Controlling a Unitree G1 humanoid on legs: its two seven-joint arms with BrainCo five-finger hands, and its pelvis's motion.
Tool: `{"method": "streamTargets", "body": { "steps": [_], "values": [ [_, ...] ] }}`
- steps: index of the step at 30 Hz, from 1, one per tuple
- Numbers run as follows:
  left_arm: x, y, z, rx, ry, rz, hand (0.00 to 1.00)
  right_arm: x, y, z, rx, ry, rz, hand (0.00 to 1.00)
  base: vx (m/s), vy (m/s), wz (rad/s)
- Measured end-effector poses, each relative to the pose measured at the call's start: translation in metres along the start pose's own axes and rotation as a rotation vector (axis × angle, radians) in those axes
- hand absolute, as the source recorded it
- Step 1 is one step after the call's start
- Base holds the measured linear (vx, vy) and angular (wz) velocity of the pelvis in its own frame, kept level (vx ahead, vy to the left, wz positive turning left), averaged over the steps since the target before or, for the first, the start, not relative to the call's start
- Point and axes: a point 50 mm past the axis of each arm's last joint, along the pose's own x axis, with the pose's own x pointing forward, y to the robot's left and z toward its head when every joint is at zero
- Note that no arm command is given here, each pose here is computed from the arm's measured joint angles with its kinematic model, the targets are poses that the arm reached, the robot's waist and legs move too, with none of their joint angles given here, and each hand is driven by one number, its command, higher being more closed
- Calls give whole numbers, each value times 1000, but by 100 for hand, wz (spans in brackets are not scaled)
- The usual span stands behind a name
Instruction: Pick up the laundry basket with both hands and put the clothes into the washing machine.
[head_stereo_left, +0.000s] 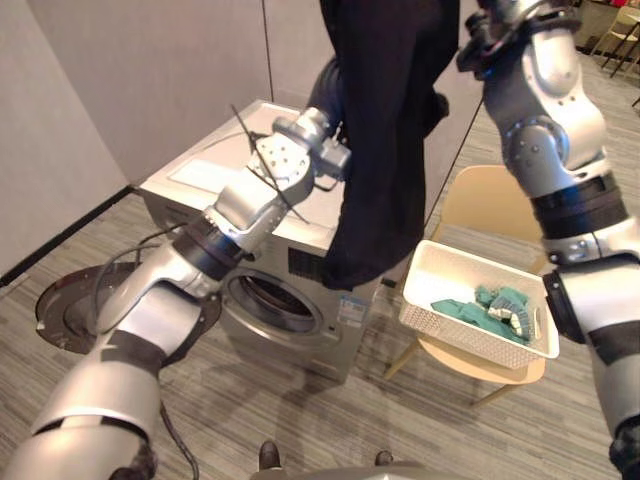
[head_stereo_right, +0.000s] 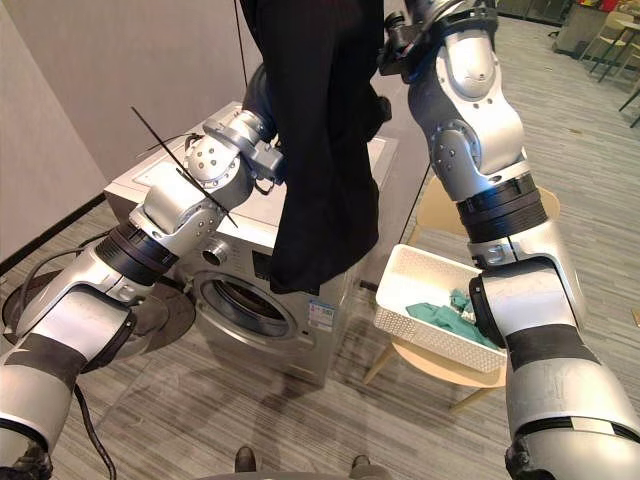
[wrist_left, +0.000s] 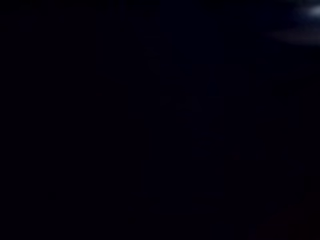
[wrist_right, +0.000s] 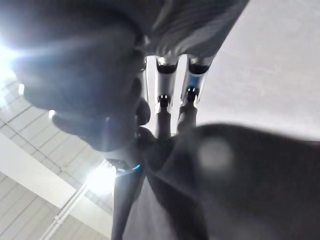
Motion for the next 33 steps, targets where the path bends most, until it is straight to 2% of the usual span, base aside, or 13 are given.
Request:
{"method": "streamTargets", "body": {
  "steps": [4, 6, 8, 12, 17, 20, 22, 25, 27, 30, 33],
  "values": [
    [-18, 27, -13, -18, 24, 115, 100, -28, -57, 18, -33, -68, -172, 0, 56, -4, -9],
    [-37, 50, -14, -2, 26, 196, 100, -53, -101, 39, -88, -129, -333, 0, -4, 3, -2],
    [-54, 66, -8, 22, 8, 255, 100, -80, -128, 54, -161, -164, -427, 0, 5, 10, -12],
    [-95, 92, 12, 69, -60, 356, 100, -147, -158, 69, -301, -167, -558, 0, 5, 3, -6],
    [-155, 109, 49, 152, -207, 484, 100, -221, -166, 71, -402, -56, -627, 0, 0, 0, 0],
    [-200, 127, 73, 256, -279, 629, 100, -265, -169, 65, -440, 43, -701, 0, 36, 5, 2],
    [-248, 145, 90, 340, -319, 822, 100, -306, -171, 61, -459, 119, -812, 0, 67, 5, 5],
    [-303, 152, 100, 399, -362, 1050, 100, -352, -169, 53, -444, 210, -951, 0, 31, 4, 2],
    [-351, 147, 97, 426, -331, 1253, 100, -390, -161, 47, -432, 308, -1062, 0, 23, 10, 7],
    [-393, 125, 78, 401, -243, 1425, 100, -427, -148, 42, -432, 380, -1199, 0, 20, 14, 15],
    [-418, 100, 54, 342, -110, 1530, 100, -453, -136, 42, -447, 435, -1309, 0, -7, 34, 19]
  ]
}}
